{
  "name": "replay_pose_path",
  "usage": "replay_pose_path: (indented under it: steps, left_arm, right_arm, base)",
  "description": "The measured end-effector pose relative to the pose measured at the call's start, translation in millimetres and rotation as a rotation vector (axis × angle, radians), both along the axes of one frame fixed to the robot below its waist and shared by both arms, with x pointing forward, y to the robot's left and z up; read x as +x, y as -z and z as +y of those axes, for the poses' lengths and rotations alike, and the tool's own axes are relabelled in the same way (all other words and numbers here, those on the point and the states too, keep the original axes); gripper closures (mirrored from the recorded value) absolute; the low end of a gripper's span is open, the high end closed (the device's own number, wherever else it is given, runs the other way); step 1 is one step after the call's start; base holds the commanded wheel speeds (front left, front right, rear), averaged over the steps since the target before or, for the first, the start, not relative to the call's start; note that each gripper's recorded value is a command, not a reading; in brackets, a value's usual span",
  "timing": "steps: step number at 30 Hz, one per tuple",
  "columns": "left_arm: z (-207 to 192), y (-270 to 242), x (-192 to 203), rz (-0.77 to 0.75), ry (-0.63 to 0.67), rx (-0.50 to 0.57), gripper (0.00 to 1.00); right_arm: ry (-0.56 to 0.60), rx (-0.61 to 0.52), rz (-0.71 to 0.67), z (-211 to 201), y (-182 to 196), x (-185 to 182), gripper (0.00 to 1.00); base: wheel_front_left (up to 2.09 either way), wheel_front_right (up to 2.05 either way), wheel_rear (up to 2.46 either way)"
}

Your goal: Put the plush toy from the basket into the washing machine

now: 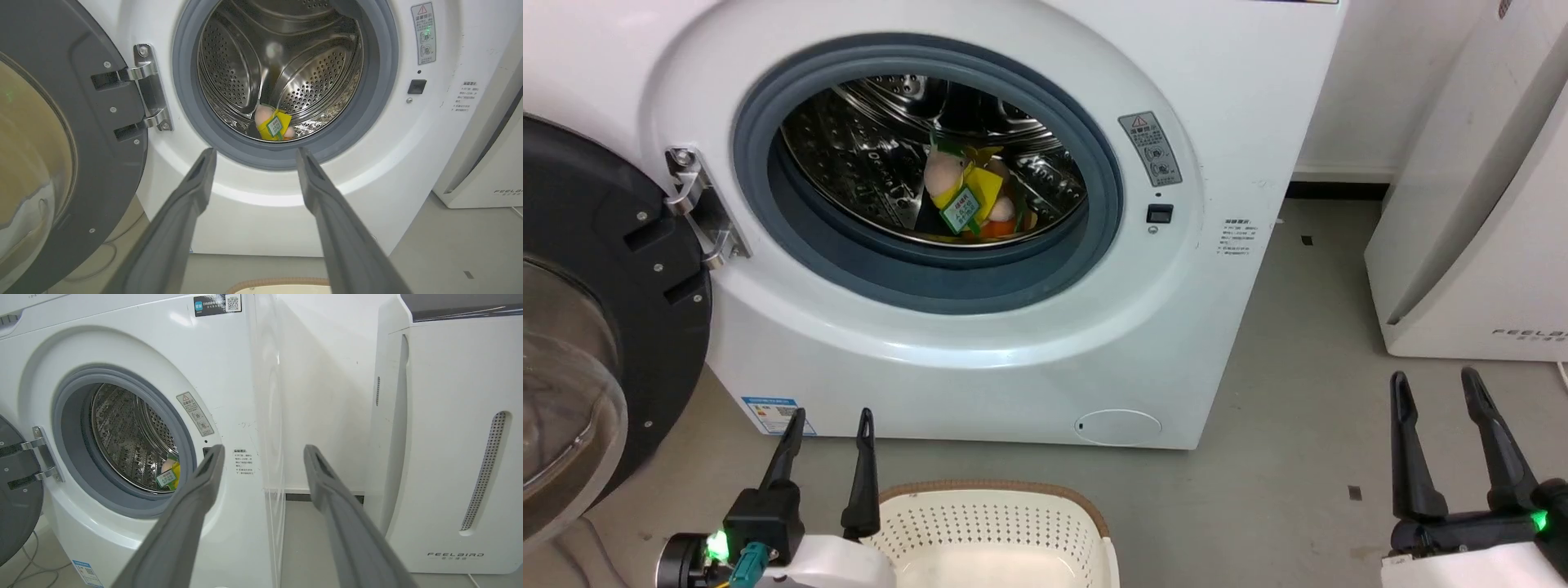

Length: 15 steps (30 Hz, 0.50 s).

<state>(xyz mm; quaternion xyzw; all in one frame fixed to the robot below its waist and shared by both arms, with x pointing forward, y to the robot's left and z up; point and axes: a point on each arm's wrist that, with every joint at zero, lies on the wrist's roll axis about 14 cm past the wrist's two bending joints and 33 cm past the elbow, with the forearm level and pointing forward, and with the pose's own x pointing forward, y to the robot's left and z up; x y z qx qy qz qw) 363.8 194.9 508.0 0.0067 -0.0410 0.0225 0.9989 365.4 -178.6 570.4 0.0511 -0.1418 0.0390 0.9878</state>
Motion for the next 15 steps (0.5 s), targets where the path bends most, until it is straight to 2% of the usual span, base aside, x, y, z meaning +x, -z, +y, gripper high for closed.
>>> replay_pose_path:
  steps: [7, 8, 15]
  left_arm:
    - [-2.0, -1.0, -6.9, -0.005, 0.003, -0.013, 0.0]
    - [-2.1, -1.3, -7.0, -0.005, 0.003, -0.013, 1.0]
    - [-2.8, -0.6, -6.6, 0.001, 0.004, -0.014, 1.0]
  right_arm:
    - [0.001, 0.004, 0.013, -0.8, 4.1, -6.6, 0.0]
    - [0.001, 0.005, 0.014, -0.8, 4.3, -6.7, 1.0]
    - [0.0, 0.004, 0.018, -0.6, 4.6, -6.8, 1.0]
  base:
    - [0.0, 0.0, 0.0]
    - [0.0, 0.0, 0.0]
    - [0.0, 0.0, 0.0]
